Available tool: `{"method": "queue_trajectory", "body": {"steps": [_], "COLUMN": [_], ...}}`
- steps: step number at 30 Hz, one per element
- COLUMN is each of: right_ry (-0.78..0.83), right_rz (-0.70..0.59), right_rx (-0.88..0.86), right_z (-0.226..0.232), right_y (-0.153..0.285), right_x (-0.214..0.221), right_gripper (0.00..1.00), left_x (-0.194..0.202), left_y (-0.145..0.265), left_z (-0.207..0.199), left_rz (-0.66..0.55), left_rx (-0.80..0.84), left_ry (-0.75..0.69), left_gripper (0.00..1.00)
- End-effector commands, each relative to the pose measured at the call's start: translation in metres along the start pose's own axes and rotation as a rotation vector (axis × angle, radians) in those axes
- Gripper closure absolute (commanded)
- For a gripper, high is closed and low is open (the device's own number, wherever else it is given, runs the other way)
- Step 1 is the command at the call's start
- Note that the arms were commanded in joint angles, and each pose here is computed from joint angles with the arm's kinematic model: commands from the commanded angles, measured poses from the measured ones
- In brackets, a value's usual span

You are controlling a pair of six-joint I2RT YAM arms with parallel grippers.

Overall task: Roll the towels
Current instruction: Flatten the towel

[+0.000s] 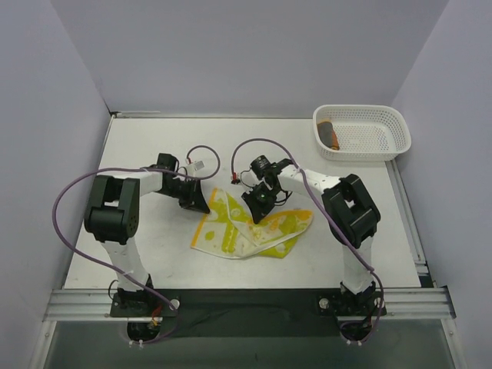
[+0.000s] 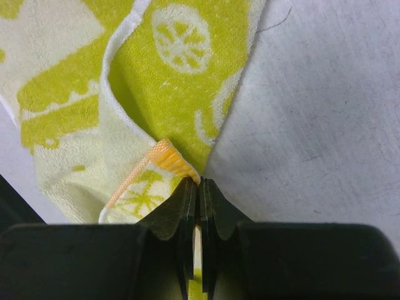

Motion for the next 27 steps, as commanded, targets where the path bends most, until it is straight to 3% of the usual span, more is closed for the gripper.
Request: {"method": "queue_trajectory", "body": {"steps": [1, 6, 14, 18, 27], "right_ry": [-0.007, -0.031, -0.157, -0.25, -0.525], "right_rz": [-0.06, -0.109, -0.155, -0.184, -0.173], "right_rx": [-0.018, -0.004, 0.025, 0.095, 0.244], "right_z": [0.009, 0.009, -0.011, -0.025, -0.055], "right_y": [0.021, 0.039, 0.067, 0.093, 0.123], "right_x": [-0.008, -0.011, 0.011, 0.036, 0.11], "right_gripper": [1.0, 1.0, 1.0, 1.0, 1.0], "left_x": [-0.006, -0.004, -0.001, 0.001, 0.016], "left_y": [0.021, 0.014, -0.008, 0.014, 0.077], "left_z": [-0.021, -0.031, 0.005, 0.021, 0.035], "left_rz": [-0.084, -0.061, 0.03, 0.025, -0.015], "left_rx": [0.122, 0.121, -0.035, -0.103, -0.216], "left_ry": [-0.092, -0.113, -0.038, 0.017, -0.014], "left_gripper": [0.86, 0.86, 0.93, 1.0, 1.0]}}
Point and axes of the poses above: each gripper's point midway between its finger pads, its own y axis back along the fingers, its own z axis along the line the jaws close on, x = y × z, the point moved 10 cm from there along y, back along the fingers, and after that the axes turned 8 degrees about y, right-handed, at the moved point
